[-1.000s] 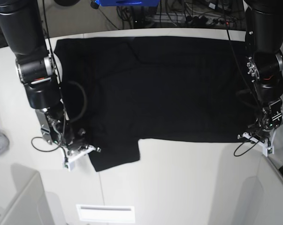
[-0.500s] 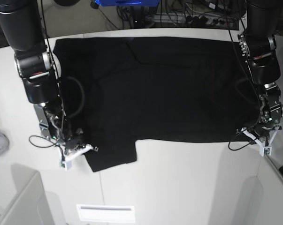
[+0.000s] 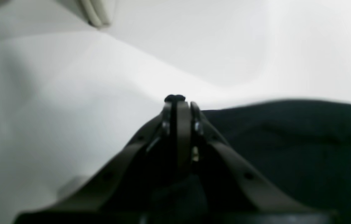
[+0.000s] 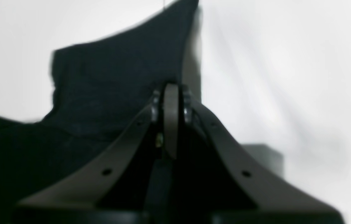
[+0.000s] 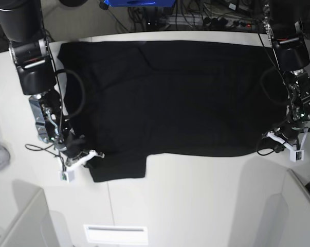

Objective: Fold the T-shirt properly
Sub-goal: 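Lift both corners and fold them over toward the first edge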

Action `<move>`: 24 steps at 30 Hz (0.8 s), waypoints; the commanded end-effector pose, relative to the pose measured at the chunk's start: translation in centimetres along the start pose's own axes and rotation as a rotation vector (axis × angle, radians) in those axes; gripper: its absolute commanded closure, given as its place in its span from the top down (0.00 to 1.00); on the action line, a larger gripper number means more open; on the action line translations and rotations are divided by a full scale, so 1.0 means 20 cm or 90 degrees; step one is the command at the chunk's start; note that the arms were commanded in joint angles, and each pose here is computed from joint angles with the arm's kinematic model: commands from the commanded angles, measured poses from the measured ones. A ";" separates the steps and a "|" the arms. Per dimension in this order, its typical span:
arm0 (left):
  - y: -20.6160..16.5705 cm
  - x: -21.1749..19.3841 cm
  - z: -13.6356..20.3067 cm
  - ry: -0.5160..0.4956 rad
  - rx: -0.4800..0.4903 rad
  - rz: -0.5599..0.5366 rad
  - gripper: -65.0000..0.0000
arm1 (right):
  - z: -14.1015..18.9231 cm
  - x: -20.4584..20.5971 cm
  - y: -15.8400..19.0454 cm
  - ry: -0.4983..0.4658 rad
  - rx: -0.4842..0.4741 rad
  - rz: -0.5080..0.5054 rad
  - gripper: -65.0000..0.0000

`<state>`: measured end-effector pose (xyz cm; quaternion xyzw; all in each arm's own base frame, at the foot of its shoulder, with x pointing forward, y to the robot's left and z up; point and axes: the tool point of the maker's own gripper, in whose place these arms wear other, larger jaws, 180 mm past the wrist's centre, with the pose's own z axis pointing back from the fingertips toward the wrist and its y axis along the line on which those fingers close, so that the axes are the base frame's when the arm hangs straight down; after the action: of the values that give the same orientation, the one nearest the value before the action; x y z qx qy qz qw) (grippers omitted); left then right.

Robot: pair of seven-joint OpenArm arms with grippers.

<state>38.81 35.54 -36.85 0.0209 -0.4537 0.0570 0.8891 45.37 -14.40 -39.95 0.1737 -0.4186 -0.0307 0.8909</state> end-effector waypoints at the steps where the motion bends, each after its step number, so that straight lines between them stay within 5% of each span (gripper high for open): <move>1: 0.01 0.15 0.03 -0.054 -0.002 -0.012 0.00 | 0.02 0.15 0.03 -0.045 0.015 0.008 0.00; 19: 0.07 0.15 0.30 -0.055 0.014 -0.039 0.00 | 0.17 0.03 0.11 -0.032 0.054 0.048 0.00; 24: 0.06 0.11 0.33 -0.048 0.013 -0.055 0.00 | 0.24 0.03 0.07 -0.032 0.036 0.013 0.00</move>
<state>33.84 35.61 -33.28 0.0421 -0.4590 0.0285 0.8870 40.47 -13.93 -38.43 0.1972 -0.4118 -0.0152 0.8896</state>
